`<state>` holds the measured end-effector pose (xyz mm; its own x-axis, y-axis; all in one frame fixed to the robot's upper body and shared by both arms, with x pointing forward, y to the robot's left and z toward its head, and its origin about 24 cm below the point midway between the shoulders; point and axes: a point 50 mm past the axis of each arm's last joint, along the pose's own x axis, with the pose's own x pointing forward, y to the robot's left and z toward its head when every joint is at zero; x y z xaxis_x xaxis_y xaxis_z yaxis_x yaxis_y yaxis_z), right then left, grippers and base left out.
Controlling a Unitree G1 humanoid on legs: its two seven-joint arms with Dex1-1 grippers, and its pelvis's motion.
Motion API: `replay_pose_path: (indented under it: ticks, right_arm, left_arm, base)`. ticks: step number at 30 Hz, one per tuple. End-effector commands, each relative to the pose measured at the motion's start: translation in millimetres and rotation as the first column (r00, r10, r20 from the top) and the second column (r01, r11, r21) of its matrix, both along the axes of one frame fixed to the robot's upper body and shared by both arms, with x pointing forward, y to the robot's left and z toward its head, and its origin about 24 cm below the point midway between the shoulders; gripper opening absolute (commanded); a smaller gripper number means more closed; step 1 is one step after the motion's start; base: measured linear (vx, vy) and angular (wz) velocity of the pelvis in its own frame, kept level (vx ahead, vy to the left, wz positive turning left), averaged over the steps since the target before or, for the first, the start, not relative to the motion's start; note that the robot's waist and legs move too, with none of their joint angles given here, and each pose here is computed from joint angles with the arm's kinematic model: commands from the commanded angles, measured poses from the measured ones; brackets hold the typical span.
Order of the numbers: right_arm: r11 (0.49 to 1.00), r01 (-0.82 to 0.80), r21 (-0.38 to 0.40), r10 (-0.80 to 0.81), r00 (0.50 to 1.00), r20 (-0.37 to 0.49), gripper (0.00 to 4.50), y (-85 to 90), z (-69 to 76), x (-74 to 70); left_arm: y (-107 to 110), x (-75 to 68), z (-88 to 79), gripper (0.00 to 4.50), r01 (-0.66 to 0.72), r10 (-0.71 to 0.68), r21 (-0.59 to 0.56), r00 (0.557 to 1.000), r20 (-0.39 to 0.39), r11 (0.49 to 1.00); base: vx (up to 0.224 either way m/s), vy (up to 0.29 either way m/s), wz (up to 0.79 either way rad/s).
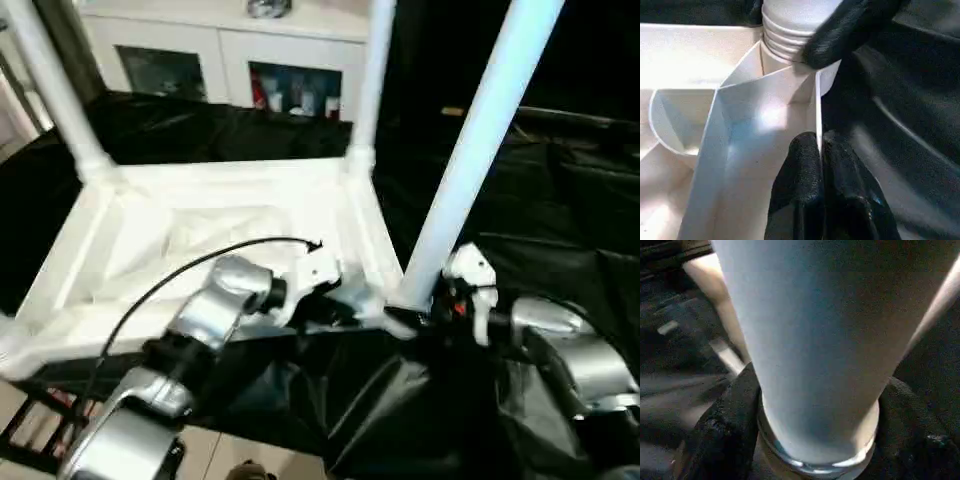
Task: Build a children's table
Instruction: Rotate leg to tighten
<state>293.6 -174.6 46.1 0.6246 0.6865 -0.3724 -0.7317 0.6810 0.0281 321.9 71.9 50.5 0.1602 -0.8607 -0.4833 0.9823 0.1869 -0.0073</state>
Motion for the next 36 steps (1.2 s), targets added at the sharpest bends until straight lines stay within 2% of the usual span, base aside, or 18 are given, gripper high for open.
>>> replay_pose_path:
  ticks: [1, 4, 5, 6, 10, 12, 14, 17, 19, 22, 23, 24, 30, 36]
  right_arm:
    - [0.974, 0.225, -0.007, -0.226, 0.973, -0.051, 2.75, 11.7, -19.3, 10.6]
    - [0.932, 0.360, 0.034, -0.358, 0.932, -0.051, 2.74, 28.6, -20.1, 22.5]
    - [0.932, 0.360, 0.034, -0.358, 0.932, -0.051, 2.74, 28.6, -20.1, 22.5]
    - [0.929, 0.364, 0.071, -0.363, 0.932, -0.028, 2.74, 50.9, -17.7, 28.0]
    - [0.944, 0.313, 0.108, -0.313, 0.950, -0.015, 2.74, 68.3, -16.0, 26.8]
    - [0.943, 0.296, 0.154, -0.294, 0.955, -0.040, 3.30, 69.2, -14.9, 26.1]
    - [0.938, 0.303, 0.170, -0.299, 0.953, -0.049, 3.47, 68.2, -14.0, 26.8]
    - [0.933, 0.315, 0.172, -0.313, 0.949, -0.044, 3.61, 62.1, -12.4, 29.0]
    - [0.963, 0.230, 0.138, -0.233, 0.973, 0.002, 3.83, 48.8, -7.7, 27.3]
    - [0.991, 0.072, 0.113, -0.075, 0.997, 0.027, 3.83, 36.2, -2.9, 17.3]
    - [0.991, 0.070, 0.112, -0.073, 0.997, 0.027, 3.83, 36.0, -2.8, 17.2]
    - [0.995, -0.023, 0.093, 0.020, 0.999, 0.037, 3.83, 25.7, 1.1, 9.0]
    - [0.984, -0.159, 0.077, 0.157, 0.987, 0.031, 3.83, 6.0, 11.9, -5.1]
    - [0.953, -0.303, 0.028, 0.304, 0.953, -0.020, 3.83, -10.0, 17.5, -20.6]
  left_arm:
    - [-24.1, 14.8, 18.5, 0.00, -0.108, 0.114, -0.106, 0.992, 0.054, 0.988]
    - [-41.4, 21.6, 19.7, 0.00, -0.199, 0.208, -0.136, 0.977, 0.056, 0.971]
    - [-41.4, 21.6, 19.7, 0.00, -0.199, 0.208, -0.136, 0.977, 0.056, 0.971]
    - [-56.4, 25.2, 21.7, 0.00, -0.251, 0.264, -0.150, 0.962, 0.076, 0.956]
    - [-68.5, 25.1, 24.7, 0.00, -0.248, 0.264, -0.165, 0.961, 0.080, 0.955]
    - [-71.5, 23.7, 26.4, 0.00, -0.220, 0.238, -0.167, 0.967, 0.094, 0.961]
    - [-72.3, 23.1, 26.5, 0.00, -0.206, 0.224, -0.167, 0.970, 0.097, 0.964]
    - [-71.8, 20.8, 25.8, 0.00, -0.164, 0.183, -0.166, 0.978, 0.104, 0.972]
    - [-66.0, 17.1, 23.7, 0.00, -0.088, 0.105, -0.159, 0.989, 0.106, 0.983]
    - [-58.0, 14.2, 23.1, 0.00, -0.021, 0.037, -0.156, 0.995, 0.095, 0.987]
    - [-57.9, 14.2, 23.1, 0.00, -0.021, 0.036, -0.156, 0.995, 0.095, 0.988]
    - [-51.1, 10.8, 22.4, 0.00, 0.030, -0.016, -0.147, 0.995, 0.094, 0.989]
    - [-34.9, -1.2, 22.2, 0.00, 0.162, -0.154, -0.144, 0.986, 0.065, 0.976]
    - [-11.3, -12.3, 21.3, 0.00, 0.257, -0.256, -0.104, 0.966, 0.030, 0.961]
  base:
    - [0.000, 0.000, 0.00]
    - [0.000, 0.000, 0.00]
    - [0.000, 0.000, 0.00]
    - [0.000, 0.000, 0.00]
    - [0.000, 0.000, 0.00]
    - [0.000, 0.000, 0.00]
    - [0.000, 0.000, 0.00]
    - [0.000, 0.000, 0.00]
    - [0.000, 0.000, 0.00]
    - [0.000, 0.000, 0.00]
    - [0.000, 0.000, 0.00]
    - [0.000, 0.000, 0.00]
    - [0.000, 0.000, 0.00]
    - [0.000, 0.000, 0.00]
